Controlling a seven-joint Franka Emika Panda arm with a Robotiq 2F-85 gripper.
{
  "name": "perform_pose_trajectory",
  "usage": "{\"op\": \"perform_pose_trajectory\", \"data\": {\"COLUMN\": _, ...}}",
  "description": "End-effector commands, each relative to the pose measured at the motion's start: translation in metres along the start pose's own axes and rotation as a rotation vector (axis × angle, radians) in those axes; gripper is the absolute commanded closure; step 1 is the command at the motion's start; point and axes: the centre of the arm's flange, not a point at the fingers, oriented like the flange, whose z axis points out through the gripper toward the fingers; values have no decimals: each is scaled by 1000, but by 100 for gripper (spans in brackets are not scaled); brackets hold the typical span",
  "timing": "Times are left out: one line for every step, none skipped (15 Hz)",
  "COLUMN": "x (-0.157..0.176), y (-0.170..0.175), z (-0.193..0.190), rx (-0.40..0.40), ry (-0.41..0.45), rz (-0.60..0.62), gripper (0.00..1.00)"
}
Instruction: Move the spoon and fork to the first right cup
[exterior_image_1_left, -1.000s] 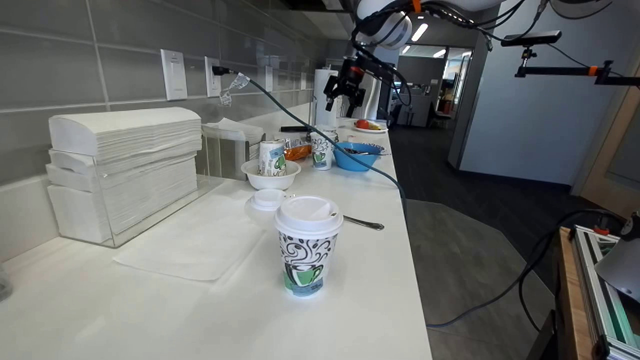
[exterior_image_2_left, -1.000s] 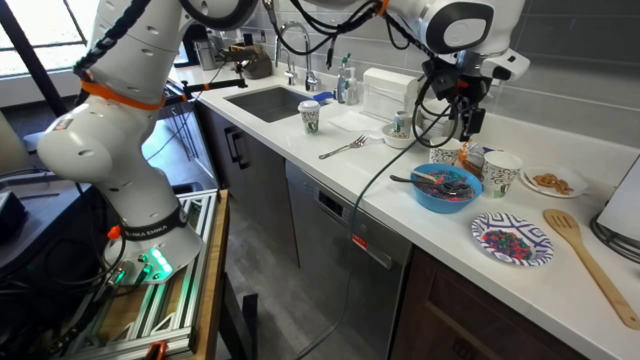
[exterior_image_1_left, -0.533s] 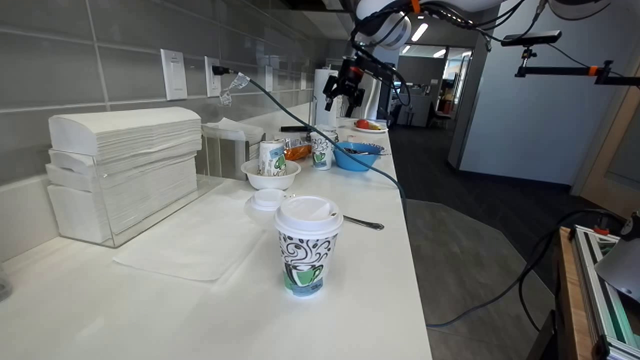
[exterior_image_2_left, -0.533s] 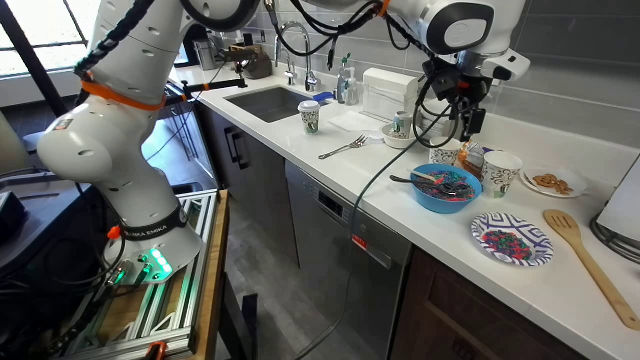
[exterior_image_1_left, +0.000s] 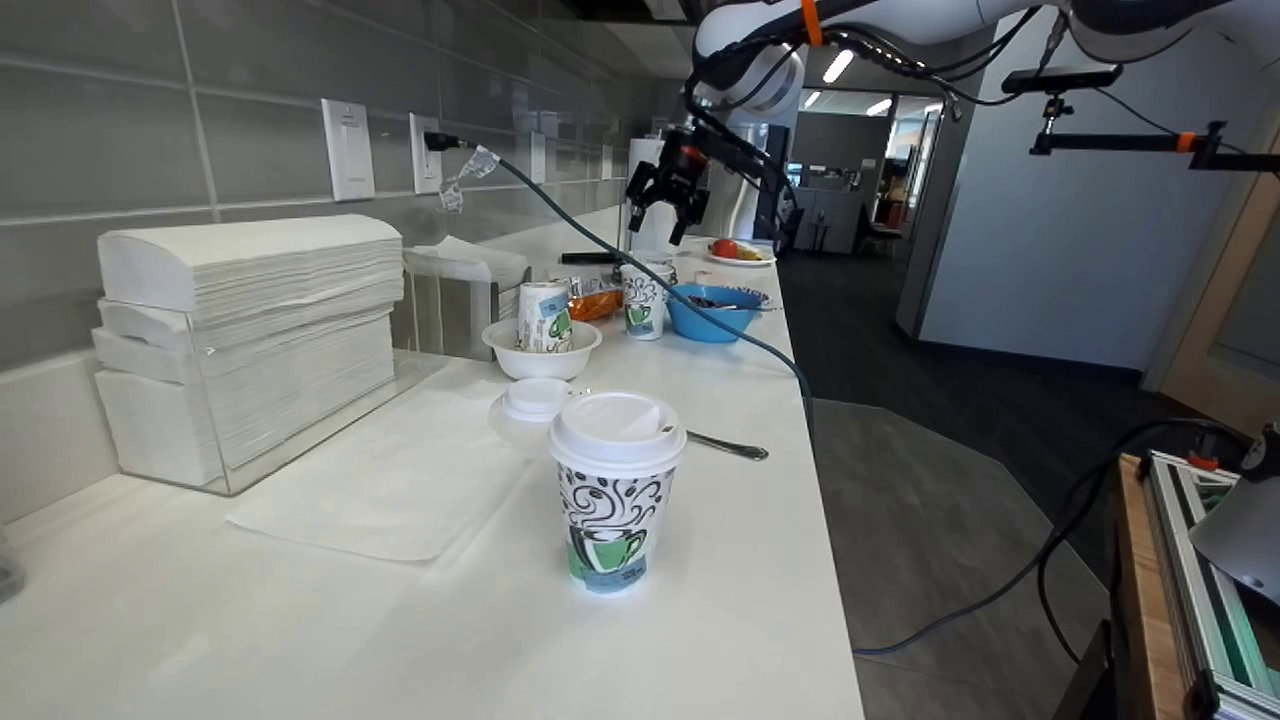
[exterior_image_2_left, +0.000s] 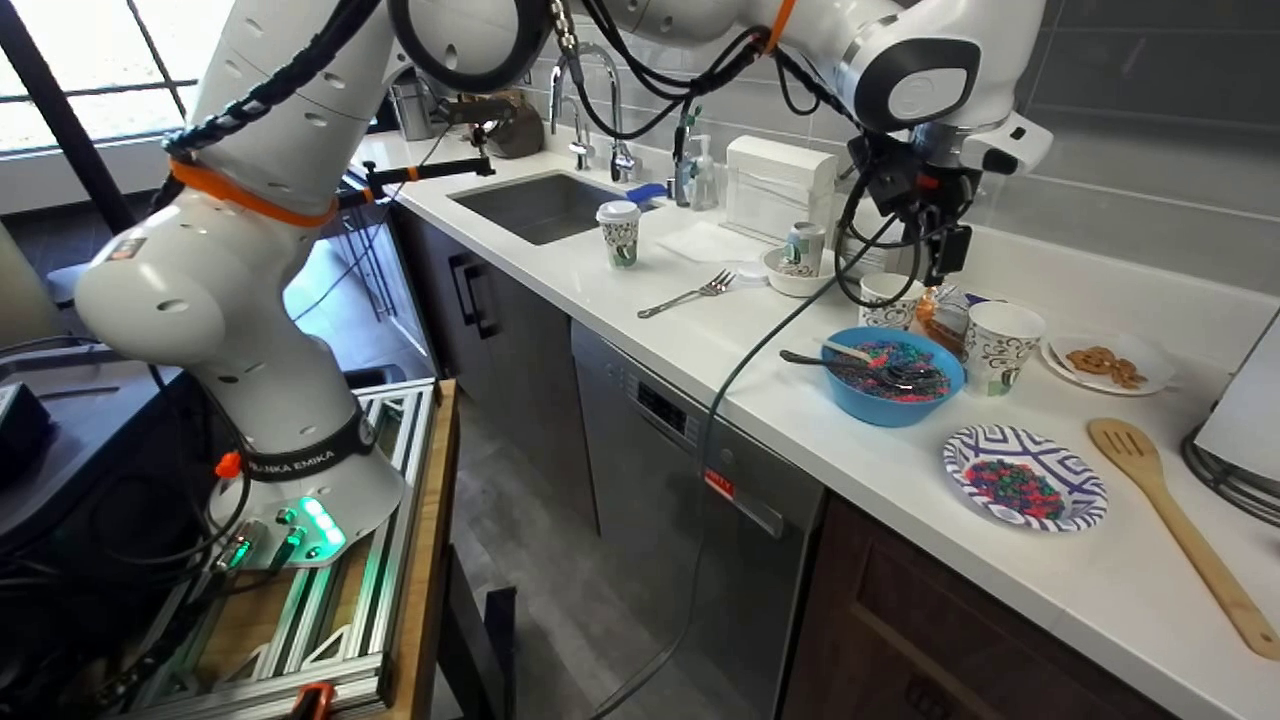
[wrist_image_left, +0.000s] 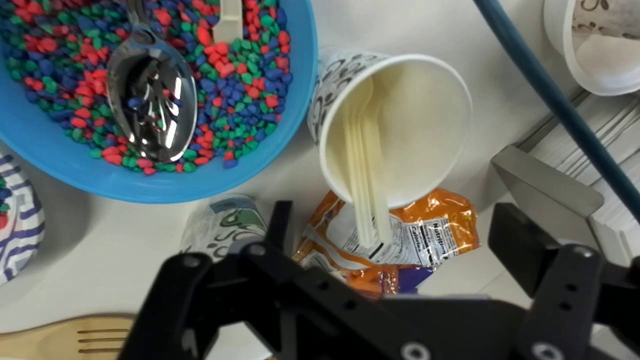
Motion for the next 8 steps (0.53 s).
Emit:
{"op": "perform_pose_trajectory", "data": {"x": 21, "y": -6, "z": 14, "rx": 12, "ry": 56, "rz": 2, "gripper": 0}}
{"op": "perform_pose_trajectory", "data": {"x": 23, "y": -6, "z": 16, "rx": 12, "ry": 65, "rz": 3, "gripper": 0}}
{"op": "perform_pose_trajectory", "data": {"x": 24, "y": -5, "z": 18, "rx": 13, "ry": 64, "rz": 8, "gripper": 3}}
{"op": "perform_pose_trajectory", "data": {"x": 25, "y": -4, "z": 18, "rx": 14, "ry": 66, "rz": 9, "gripper": 17}}
{"op": "perform_pose_trajectory", "data": {"x": 25, "y": -4, "z": 20, "rx": 13, "ry": 64, "rz": 10, "gripper": 20}}
{"op": "perform_pose_trajectory", "data": {"x": 26, "y": -3, "z": 21, "rx": 14, "ry": 62, "rz": 11, "gripper": 23}}
{"op": "perform_pose_trajectory", "data": {"x": 26, "y": -3, "z": 21, "rx": 14, "ry": 63, "rz": 11, "gripper": 32}}
{"op": "perform_pose_trajectory", "data": {"x": 26, "y": -4, "z": 22, "rx": 14, "ry": 60, "rz": 10, "gripper": 36}}
